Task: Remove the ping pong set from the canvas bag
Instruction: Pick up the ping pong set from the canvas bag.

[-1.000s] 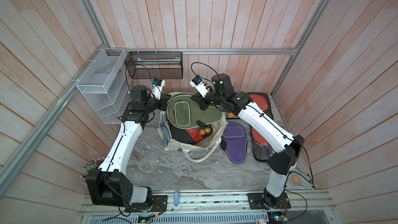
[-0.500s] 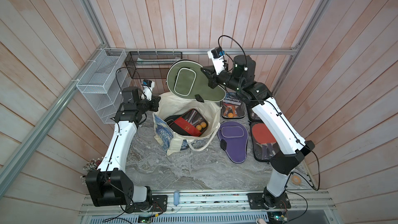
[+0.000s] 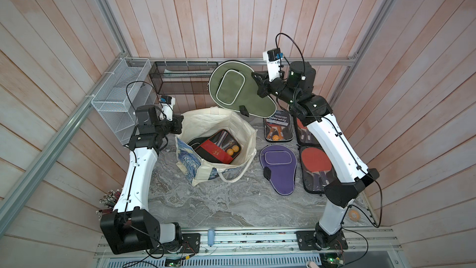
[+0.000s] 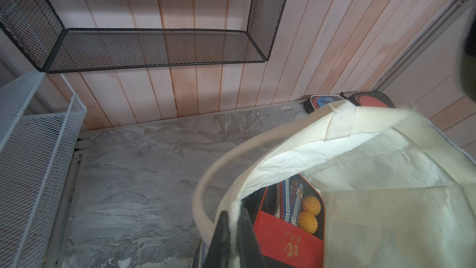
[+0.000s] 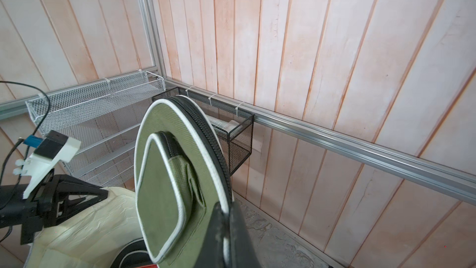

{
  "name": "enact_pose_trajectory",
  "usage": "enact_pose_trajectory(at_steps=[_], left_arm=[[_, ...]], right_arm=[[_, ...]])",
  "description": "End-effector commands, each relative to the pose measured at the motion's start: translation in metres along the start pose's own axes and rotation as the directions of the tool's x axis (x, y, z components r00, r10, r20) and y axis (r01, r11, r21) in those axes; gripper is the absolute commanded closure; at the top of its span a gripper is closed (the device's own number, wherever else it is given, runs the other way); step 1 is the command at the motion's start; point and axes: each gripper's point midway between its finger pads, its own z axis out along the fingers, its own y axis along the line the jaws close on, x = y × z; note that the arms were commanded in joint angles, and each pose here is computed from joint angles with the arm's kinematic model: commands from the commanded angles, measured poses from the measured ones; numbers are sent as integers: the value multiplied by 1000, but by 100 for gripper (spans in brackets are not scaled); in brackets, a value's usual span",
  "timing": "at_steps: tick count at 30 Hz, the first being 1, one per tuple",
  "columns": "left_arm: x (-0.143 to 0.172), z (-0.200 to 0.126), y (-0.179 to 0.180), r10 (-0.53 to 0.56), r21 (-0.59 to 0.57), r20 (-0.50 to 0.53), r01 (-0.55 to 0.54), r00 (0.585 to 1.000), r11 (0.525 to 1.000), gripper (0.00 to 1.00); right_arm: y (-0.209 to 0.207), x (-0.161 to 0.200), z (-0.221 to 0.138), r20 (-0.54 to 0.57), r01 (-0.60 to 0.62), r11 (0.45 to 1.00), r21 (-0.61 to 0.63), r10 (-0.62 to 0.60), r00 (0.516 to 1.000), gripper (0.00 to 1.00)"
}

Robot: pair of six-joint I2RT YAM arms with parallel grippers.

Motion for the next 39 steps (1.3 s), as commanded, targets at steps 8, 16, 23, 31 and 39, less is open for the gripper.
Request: enact_pose_trajectory(at_steps=[8,16,23,31,39], left_arm=[[-60,-41,3,86,-41,200,-79,976,996,100],[-54,-37,-4,51,15,205,-55,977,998,100],[-51,-33,-3,42,25,198,-47,979,999,100],[-48,-27,-4,28,46,193,-37,981,998,100],[-46,-25,-5,26,52,188,-36,982,998,100]], right_arm=[[-93,44,14,-12,-190,957,221,198,980,100],[-113,123,49,-105,-275,917,288,316,943,100],[-121,174,69,-124,-360,876,321,416,901,100],[-136,221,88,-98,-482,779,400,560,823,100],[-139,262,110,-59,-590,674,445,679,732,100]])
